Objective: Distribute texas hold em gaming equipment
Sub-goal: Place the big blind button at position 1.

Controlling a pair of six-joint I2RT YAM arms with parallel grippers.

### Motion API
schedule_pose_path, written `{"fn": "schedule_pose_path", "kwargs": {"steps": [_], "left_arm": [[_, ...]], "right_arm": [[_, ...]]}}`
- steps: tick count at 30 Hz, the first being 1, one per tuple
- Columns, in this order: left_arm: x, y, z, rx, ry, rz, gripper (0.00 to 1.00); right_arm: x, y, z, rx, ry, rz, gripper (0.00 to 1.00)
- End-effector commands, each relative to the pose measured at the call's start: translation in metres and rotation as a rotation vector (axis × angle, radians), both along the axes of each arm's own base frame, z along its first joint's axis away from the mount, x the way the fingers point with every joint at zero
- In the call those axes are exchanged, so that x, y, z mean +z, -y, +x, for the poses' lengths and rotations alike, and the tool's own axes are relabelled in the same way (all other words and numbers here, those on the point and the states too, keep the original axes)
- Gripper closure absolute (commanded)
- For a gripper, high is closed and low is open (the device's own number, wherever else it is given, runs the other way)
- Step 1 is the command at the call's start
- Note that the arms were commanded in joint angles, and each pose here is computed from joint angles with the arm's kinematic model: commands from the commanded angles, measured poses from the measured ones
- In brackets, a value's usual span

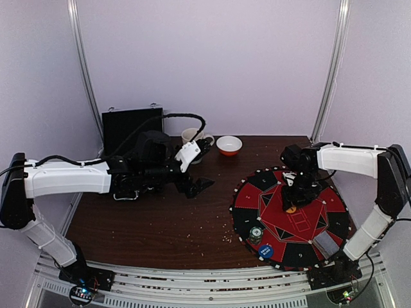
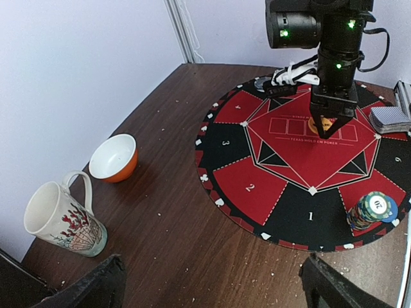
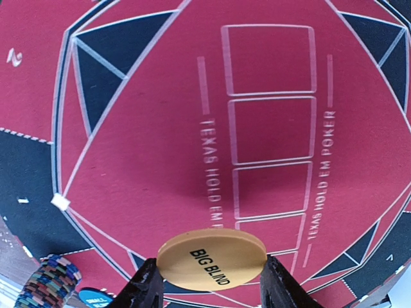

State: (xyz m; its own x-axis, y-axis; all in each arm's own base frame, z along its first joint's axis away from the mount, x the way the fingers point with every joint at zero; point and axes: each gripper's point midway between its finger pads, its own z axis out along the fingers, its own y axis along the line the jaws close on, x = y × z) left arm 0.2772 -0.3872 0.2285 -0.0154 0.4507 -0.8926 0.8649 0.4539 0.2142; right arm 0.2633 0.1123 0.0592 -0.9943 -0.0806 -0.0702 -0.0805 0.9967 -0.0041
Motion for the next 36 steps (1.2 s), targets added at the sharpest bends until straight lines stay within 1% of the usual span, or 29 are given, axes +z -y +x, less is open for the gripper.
{"fn": "schedule_pose_path", "kwargs": {"steps": [1, 12, 18, 22, 24, 28, 32, 33, 34, 36], "left_arm": [[0.026, -0.002, 0.004, 0.013, 0.058, -0.042, 0.02], [0.027, -0.004, 0.006, 0.023, 0.071, -0.032, 0.02], [0.027, -0.005, 0.007, 0.029, 0.076, -0.026, 0.02], [0.027, -0.006, 0.008, 0.034, 0.078, -0.026, 0.02], [0.029, -0.006, 0.008, 0.036, 0.081, -0.029, 0.02], [0.032, -0.008, 0.008, 0.041, 0.093, -0.031, 0.02], [0.035, -0.011, 0.009, 0.052, 0.108, -0.030, 0.02], [0.036, -0.012, 0.009, 0.053, 0.110, -0.031, 0.02], [0.036, -0.012, 0.009, 0.053, 0.112, -0.031, 0.02], [0.037, -0.012, 0.008, 0.053, 0.114, -0.032, 0.02]], "right_arm": [[0.002, -0.010, -0.002, -0.002, -0.016, 0.000, 0.73], [0.001, -0.031, -0.004, 0.054, -0.025, -0.009, 0.74], [-0.001, -0.066, -0.001, 0.117, -0.013, 0.031, 0.74], [-0.001, -0.107, -0.001, 0.184, -0.009, 0.093, 0.74], [-0.005, -0.122, 0.000, 0.207, -0.007, 0.101, 0.74], [-0.019, -0.144, -0.005, 0.267, -0.034, 0.059, 0.74], [-0.029, -0.155, -0.012, 0.308, -0.060, 0.021, 0.74], [-0.031, -0.156, -0.013, 0.315, -0.061, 0.013, 0.73], [-0.033, -0.157, -0.014, 0.320, -0.064, 0.004, 0.69], [-0.034, -0.157, -0.015, 0.326, -0.063, -0.015, 0.58]]}}
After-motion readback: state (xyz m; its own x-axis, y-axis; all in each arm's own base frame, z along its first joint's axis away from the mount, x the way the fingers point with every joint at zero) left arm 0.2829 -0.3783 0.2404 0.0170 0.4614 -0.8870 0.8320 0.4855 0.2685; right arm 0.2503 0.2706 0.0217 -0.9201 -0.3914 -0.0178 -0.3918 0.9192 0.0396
